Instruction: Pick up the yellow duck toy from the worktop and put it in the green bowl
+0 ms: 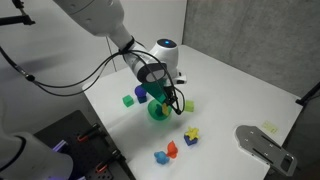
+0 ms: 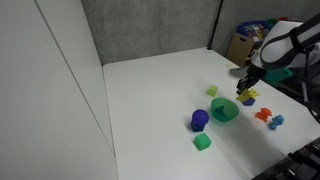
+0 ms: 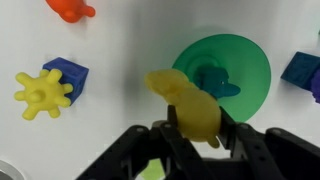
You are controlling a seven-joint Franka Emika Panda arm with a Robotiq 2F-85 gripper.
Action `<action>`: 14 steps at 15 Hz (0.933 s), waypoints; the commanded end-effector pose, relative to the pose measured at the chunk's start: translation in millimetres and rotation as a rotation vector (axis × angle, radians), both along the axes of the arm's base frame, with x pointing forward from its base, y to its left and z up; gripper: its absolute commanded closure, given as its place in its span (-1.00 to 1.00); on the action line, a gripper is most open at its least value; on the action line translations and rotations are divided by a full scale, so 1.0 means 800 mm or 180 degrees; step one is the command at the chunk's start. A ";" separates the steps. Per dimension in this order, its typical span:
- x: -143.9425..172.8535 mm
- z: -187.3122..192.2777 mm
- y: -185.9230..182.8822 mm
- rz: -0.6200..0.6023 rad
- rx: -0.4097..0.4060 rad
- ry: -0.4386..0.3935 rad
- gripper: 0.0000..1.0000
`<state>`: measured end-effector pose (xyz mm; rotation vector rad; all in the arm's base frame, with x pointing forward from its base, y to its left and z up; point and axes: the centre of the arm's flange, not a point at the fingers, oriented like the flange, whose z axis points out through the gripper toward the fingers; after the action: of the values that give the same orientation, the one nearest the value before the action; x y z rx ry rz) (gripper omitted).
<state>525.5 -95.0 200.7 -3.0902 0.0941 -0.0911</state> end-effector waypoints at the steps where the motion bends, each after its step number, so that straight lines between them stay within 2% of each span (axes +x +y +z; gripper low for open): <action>1: 0.027 -0.013 0.026 -0.0074 0.0089 -0.0067 0.69; 5: 0.043 -0.032 0.059 -0.0019 0.0011 -0.0217 0.69; 6: 0.047 -0.036 0.065 -0.0004 -0.0020 -0.0257 0.12; 7: 0.050 -0.038 0.071 -0.0002 -0.0041 -0.0295 -0.34; 9: 0.052 -0.041 0.080 0.0009 -0.0056 -0.0352 -0.41; 13: 0.046 -0.023 0.081 0.0030 -0.0063 -0.0452 -0.98; 14: 0.044 -0.018 0.078 0.0016 -0.0054 -0.0467 -1.00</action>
<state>561.0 -27.1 169.8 -3.0872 0.0571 -0.2797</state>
